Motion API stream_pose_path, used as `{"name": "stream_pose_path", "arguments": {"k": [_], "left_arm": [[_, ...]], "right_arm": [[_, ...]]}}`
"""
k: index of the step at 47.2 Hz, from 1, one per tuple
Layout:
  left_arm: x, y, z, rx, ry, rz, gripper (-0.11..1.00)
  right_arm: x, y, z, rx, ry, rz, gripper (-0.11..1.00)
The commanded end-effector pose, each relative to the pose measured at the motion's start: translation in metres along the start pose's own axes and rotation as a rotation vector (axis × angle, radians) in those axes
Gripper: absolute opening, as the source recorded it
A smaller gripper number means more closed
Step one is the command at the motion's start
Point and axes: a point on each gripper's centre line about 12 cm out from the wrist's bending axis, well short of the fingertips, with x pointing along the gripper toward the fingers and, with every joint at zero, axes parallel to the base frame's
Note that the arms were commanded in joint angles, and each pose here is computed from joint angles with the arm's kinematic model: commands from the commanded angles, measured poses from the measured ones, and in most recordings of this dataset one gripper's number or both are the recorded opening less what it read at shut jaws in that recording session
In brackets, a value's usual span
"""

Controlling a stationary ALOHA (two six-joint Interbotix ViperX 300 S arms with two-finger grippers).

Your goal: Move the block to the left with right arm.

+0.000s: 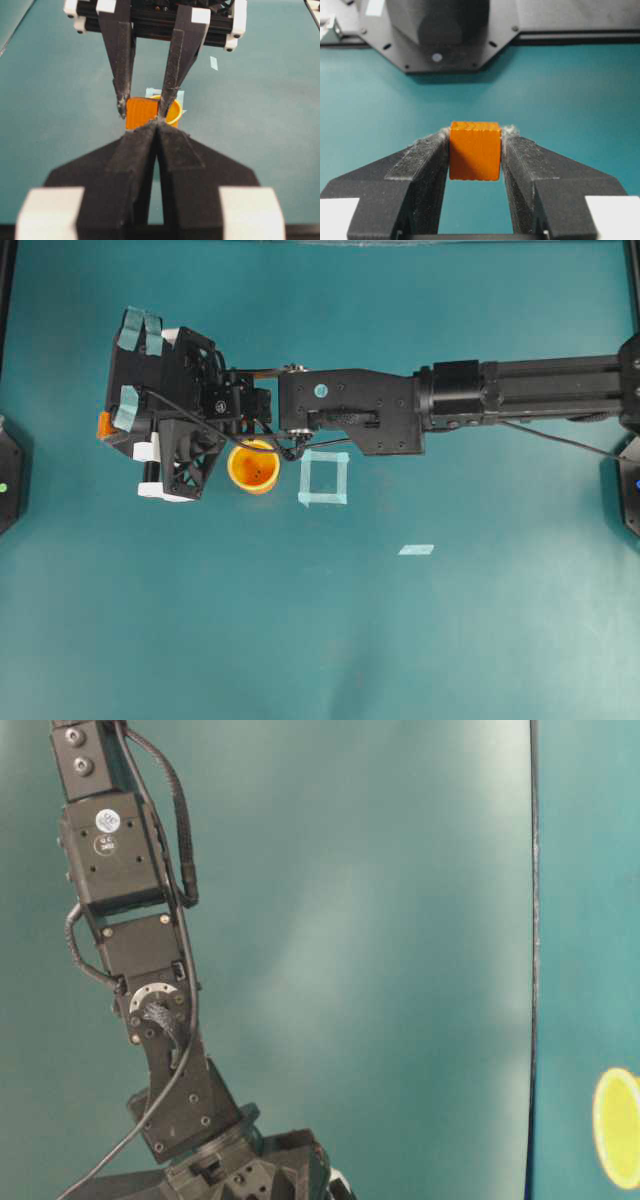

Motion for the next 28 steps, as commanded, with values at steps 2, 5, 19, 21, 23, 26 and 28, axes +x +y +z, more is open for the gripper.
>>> {"name": "stream_pose_path", "arguments": {"k": [2, 5, 19, 21, 23, 26, 28], "left_arm": [[-0.0035, 0.0002, 0.0121, -0.011, -0.04, 0.003, 0.0], [-0.0027, 0.0002, 0.0114, 0.001, -0.04, 0.003, 0.0], [-0.0012, 0.0002, 0.0095, 0.004, -0.032, 0.003, 0.0], [-0.0014, 0.0002, 0.0101, 0.006, -0.034, 0.003, 0.0], [-0.0012, 0.0002, 0.01, 0.006, -0.032, 0.003, 0.0], [-0.0012, 0.0002, 0.0095, 0.006, -0.032, 0.003, 0.0], [-0.0012, 0.0002, 0.0095, 0.006, -0.032, 0.003, 0.0]], "right_arm": [[-0.0102, 0.0096, 0.0226, 0.016, -0.056, 0.02, 0.41], [-0.0099, 0.0122, 0.0199, 0.015, -0.045, 0.023, 0.41], [-0.0098, 0.0117, 0.0128, 0.017, 0.015, 0.013, 0.41], [-0.0104, 0.0117, 0.0135, 0.016, 0.014, 0.013, 0.41], [-0.0098, 0.0118, 0.0128, 0.017, 0.015, 0.013, 0.41], [-0.0098, 0.0117, 0.0128, 0.016, 0.015, 0.013, 0.41], [-0.0098, 0.0117, 0.0128, 0.016, 0.015, 0.013, 0.41]]}}
